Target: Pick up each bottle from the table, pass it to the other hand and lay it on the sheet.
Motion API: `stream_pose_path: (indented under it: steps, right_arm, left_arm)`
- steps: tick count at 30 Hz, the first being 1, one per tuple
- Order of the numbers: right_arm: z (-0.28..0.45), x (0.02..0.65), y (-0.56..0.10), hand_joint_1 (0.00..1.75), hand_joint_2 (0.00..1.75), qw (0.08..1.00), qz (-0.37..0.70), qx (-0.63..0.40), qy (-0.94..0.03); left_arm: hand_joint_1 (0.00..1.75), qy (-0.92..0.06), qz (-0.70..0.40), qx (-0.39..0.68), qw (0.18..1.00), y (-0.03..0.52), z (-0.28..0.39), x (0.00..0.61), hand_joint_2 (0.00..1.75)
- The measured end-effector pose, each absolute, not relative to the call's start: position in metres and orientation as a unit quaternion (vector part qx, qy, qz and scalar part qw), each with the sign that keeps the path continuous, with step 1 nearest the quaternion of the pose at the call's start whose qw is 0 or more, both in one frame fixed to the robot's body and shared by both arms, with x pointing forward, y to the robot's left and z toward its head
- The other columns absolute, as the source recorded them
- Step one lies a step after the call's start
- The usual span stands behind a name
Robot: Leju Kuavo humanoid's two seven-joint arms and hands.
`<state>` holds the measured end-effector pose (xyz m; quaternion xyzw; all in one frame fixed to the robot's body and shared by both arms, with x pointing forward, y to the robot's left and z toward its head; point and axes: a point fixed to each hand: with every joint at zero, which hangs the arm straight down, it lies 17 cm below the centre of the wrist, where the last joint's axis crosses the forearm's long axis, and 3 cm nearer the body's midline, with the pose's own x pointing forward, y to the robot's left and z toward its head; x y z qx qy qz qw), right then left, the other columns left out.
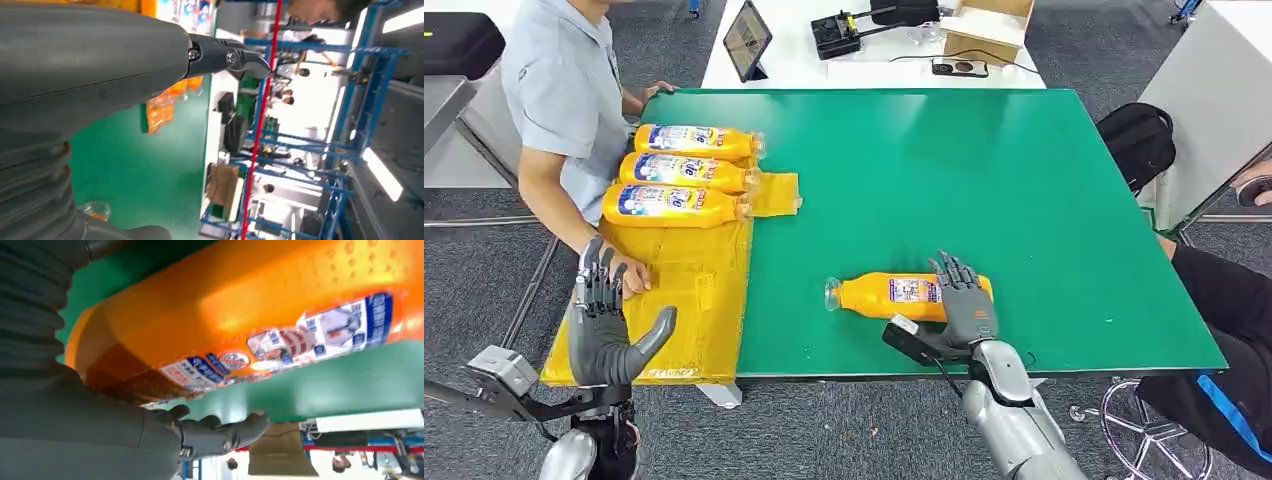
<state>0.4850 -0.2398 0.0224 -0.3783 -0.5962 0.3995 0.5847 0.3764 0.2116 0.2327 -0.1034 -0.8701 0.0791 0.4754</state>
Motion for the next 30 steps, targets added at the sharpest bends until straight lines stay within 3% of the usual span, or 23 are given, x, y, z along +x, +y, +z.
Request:
stream_pose_path:
  steps: [8,9,10,11,12,23,25,30]
  right_arm:
    - [0.011,0.485,-0.237,0.0,1.75,0.608,0.42,-0.361,-0.569]
    - [0.01,0.485,-0.236,1.29,1.75,0.609,0.422,-0.36,-0.567]
    - [0.01,0.486,-0.235,1.29,1.75,0.61,0.426,-0.358,-0.564]
    - [0.008,0.486,-0.235,1.55,1.75,0.612,0.429,-0.356,-0.561]
    - [0.007,0.486,-0.234,1.71,1.75,0.615,0.432,-0.353,-0.557]
    - [0.009,0.499,-0.238,1.73,1.75,0.627,0.443,-0.34,-0.543]
    - [0.009,0.5,-0.24,1.54,1.75,0.628,0.443,-0.34,-0.542]
    - [0.008,0.5,-0.246,1.38,1.75,0.629,0.442,-0.342,-0.54]
  left_arm:
    - [0.0,-0.857,0.073,-0.114,0.497,0.209,0.221,0.373,1.75]
    - [0.0,-0.856,0.073,-0.114,0.498,0.209,0.221,0.373,1.75]
    - [0.0,-0.856,0.072,-0.114,0.5,0.209,0.22,0.373,1.75]
    - [0.0,-0.854,0.072,-0.114,0.502,0.209,0.219,0.374,1.75]
    - [0.0,-0.853,0.071,-0.115,0.504,0.209,0.219,0.374,1.75]
    - [0.0,-0.845,0.074,-0.116,0.517,0.213,0.214,0.376,1.75]
    - [0.0,-0.845,0.074,-0.116,0.517,0.213,0.213,0.377,1.75]
    - [0.0,-0.842,0.077,-0.113,0.521,0.216,0.211,0.378,1.75]
